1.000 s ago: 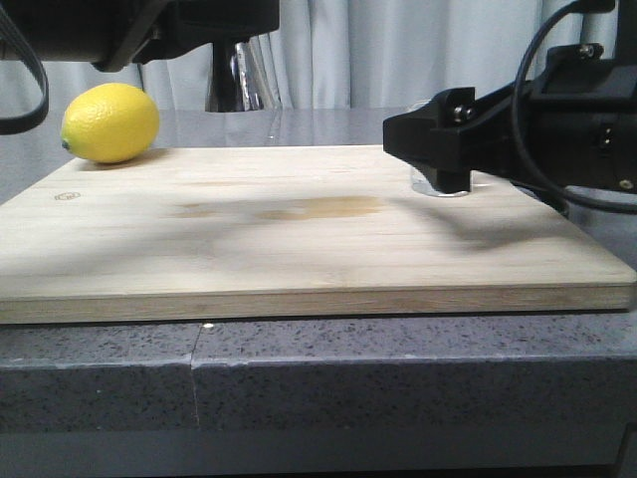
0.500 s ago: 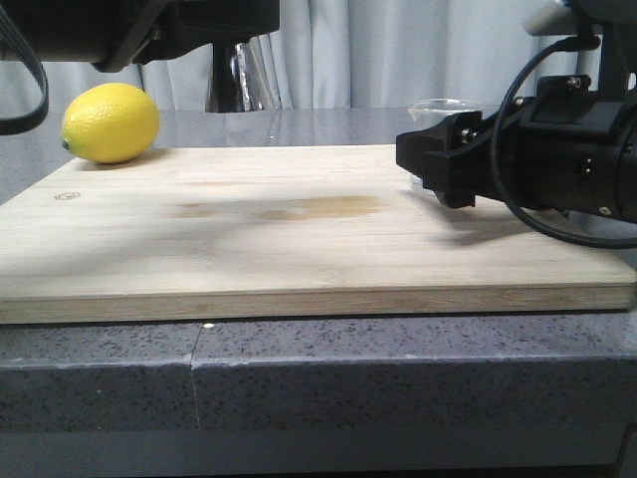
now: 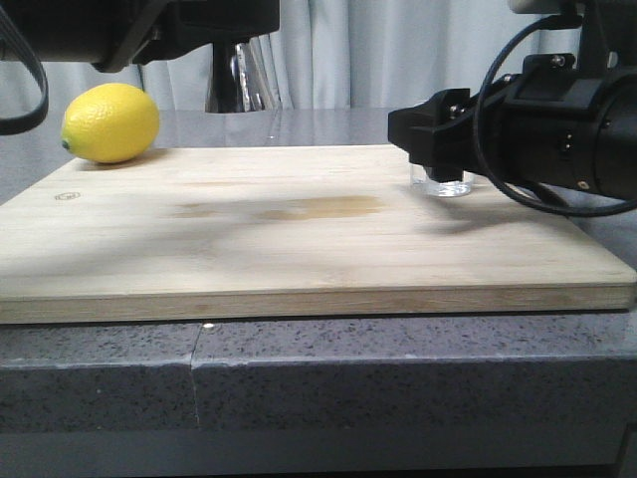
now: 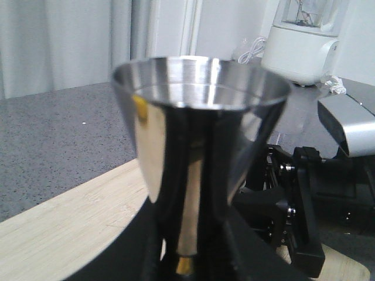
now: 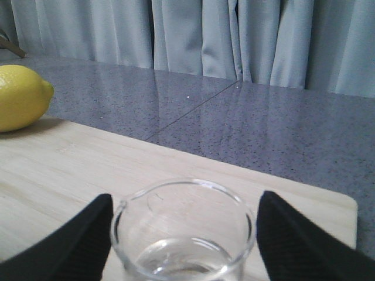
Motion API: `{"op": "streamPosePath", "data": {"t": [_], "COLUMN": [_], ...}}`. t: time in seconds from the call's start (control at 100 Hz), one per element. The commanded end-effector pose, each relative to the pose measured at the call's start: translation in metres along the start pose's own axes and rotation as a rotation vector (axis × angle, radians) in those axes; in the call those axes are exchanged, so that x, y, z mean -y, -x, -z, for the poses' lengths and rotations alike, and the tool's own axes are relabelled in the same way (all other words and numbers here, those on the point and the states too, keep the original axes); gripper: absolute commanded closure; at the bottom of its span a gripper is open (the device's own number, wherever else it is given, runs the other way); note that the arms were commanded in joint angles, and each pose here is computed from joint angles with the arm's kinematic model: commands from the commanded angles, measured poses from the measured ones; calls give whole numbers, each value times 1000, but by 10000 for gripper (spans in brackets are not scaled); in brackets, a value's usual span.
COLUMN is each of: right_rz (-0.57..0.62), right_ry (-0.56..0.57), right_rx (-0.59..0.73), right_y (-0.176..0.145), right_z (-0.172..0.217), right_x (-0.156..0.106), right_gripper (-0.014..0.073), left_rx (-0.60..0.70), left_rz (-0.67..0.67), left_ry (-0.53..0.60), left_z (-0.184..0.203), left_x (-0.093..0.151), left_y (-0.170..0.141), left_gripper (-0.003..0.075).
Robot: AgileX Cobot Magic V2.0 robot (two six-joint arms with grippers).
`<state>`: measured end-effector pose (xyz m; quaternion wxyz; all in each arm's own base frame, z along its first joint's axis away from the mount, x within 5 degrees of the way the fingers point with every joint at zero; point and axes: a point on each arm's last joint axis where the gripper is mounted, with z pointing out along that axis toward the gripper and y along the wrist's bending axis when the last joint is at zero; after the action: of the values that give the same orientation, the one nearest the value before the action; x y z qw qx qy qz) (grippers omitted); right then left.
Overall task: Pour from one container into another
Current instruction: 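Reach the right gripper down and grasp the glass beaker, then lift the beaker with the right gripper above the jigger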
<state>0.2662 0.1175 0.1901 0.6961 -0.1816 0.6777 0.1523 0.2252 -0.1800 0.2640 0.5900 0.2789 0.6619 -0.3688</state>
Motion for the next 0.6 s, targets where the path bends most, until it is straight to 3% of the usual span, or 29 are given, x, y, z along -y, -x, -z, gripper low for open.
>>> {"op": "streamPosePath", "data": {"t": [0.0,0.11,0.4,0.59], "right_rz": [17,19,22,22], "right_ry": [-11,-8,-1,-1], "right_rx": [98,80,57,52], "right_y": [17,16,14,13], "right_z": [-2,-3,-3,-3], "right_x": [3,3,2,2], "right_gripper": [190,237,243,375], "left_rx": [125,125,125,125], "left_rz": [4,4,4,4], "left_ry": [-44,-44,-44,-44], "left_z": [2,2,2,2], "left_x": [8,8,8,8], "left_y": [24,24,24,24], "left_gripper": [740,740,740,740]}}
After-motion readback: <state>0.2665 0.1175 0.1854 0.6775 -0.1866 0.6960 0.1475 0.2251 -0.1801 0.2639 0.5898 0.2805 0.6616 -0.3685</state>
